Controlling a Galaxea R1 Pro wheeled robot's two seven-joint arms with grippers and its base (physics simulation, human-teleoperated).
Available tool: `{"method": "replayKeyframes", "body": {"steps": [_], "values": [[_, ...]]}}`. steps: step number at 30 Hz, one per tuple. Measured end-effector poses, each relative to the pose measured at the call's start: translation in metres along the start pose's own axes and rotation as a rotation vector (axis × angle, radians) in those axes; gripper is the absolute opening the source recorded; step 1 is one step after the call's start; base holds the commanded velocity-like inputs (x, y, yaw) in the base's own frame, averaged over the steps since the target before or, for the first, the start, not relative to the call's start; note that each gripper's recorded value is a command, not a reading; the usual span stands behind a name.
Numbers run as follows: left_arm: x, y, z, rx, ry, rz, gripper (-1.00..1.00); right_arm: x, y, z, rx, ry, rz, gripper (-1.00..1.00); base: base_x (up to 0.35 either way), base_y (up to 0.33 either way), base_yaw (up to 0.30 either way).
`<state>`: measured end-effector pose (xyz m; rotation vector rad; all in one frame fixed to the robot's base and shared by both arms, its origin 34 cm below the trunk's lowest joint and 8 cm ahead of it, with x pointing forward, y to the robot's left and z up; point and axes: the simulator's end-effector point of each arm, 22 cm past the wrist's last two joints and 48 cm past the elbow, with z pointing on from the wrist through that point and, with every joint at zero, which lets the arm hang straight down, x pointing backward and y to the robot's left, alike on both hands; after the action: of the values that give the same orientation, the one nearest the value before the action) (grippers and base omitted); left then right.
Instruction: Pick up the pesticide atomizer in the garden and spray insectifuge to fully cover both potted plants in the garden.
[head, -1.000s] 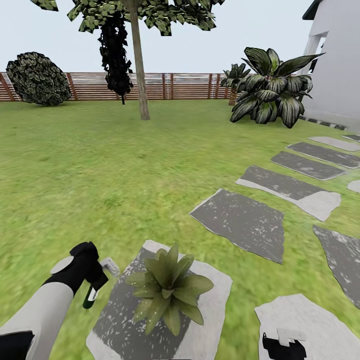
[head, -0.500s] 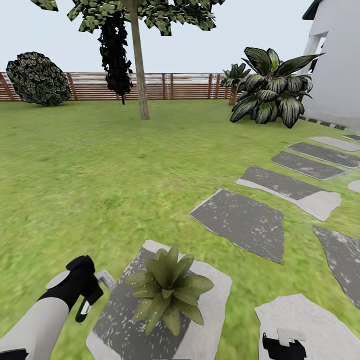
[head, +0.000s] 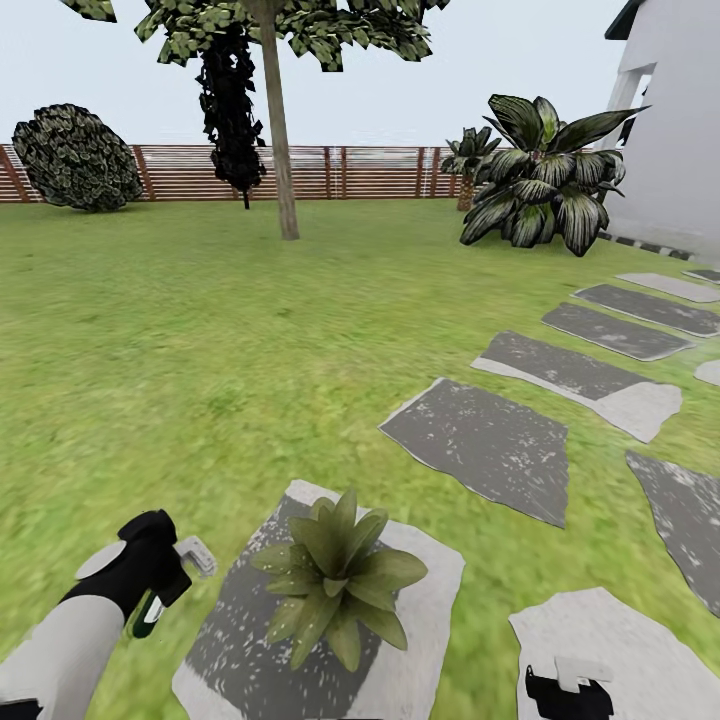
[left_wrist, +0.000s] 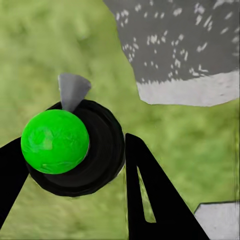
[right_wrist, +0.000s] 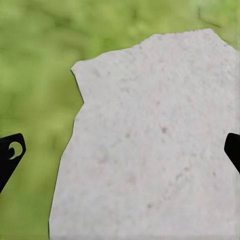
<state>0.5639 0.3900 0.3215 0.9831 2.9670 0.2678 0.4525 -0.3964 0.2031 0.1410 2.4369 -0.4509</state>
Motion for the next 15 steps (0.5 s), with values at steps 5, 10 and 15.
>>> {"method": "replayKeyframes", "body": {"steps": [5,10,15], "values": [[-0.033,-0.035,-0.002,0.04,-0.042,0.031,-1.0,0.0,0.0,0.0,0.0,0.0,0.0,1.0,0.0,0.0,0.0],[-0.021,-0.024,0.0,0.027,-0.028,0.027,-1.0,0.0,0.0,0.0,0.0,0.0,0.0,1.0,0.0,0.0,0.0],[0.008,0.015,0.002,-0.006,-0.026,0.044,-1.0,0.0,-0.001,0.0,0.002,0.0,0.002,1.0,0.0,0.0,0.0]]}}
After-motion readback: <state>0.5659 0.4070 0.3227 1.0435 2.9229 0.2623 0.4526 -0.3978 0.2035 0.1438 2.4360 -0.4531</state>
